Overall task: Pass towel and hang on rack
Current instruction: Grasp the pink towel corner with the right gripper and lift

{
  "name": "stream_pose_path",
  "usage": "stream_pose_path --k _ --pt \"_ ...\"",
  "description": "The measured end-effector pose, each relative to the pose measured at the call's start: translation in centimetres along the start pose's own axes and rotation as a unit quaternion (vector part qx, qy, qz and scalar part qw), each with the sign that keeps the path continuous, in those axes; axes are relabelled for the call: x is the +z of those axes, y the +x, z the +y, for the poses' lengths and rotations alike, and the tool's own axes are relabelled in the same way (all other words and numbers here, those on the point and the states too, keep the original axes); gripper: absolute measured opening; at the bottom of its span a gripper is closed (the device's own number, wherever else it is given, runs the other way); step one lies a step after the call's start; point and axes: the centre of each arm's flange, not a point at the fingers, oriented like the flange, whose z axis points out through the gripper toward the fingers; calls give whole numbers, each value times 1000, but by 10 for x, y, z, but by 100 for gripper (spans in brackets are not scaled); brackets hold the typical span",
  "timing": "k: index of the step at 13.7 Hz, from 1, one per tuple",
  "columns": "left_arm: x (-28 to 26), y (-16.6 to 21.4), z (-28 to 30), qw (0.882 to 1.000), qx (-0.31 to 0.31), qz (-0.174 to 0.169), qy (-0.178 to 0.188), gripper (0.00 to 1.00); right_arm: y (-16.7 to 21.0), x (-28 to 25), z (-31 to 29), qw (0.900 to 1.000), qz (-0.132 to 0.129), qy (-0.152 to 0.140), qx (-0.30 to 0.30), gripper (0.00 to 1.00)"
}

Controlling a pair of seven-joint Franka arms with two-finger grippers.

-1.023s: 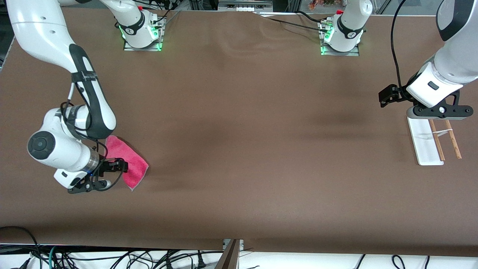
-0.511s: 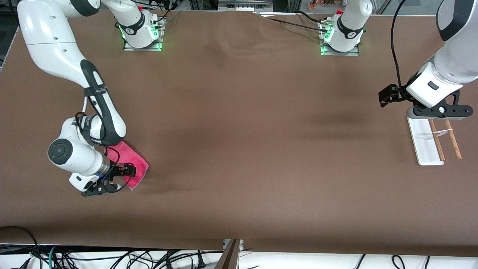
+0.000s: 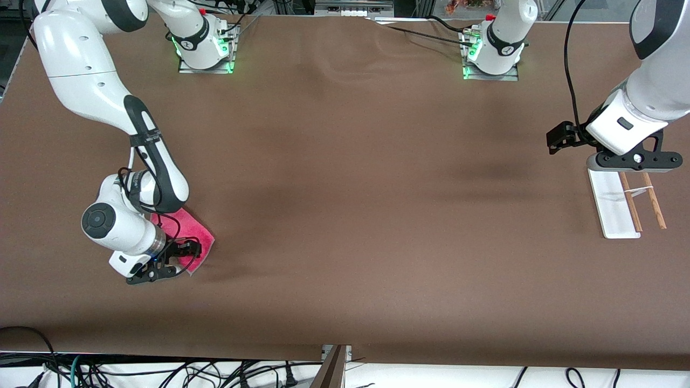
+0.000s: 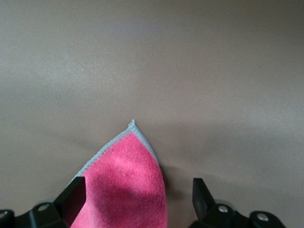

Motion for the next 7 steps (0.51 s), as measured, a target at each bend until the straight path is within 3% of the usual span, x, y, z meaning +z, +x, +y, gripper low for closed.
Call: stream_pose_path --k 1,2,4,7 --pt "0 0 0 1000 0 0 0 100 -1 3 0 1000 -1 0 0 96" --pt "0 0 0 1000 0 -1 0 100 -1 6 0 1000 -2 1 0 90" --pt "0 0 0 1000 0 -1 0 100 -3 11 0 1000 -5 1 -1 63" --pt "0 0 0 1000 0 -2 0 100 -2 9 0 1000 -3 0 -2 32"
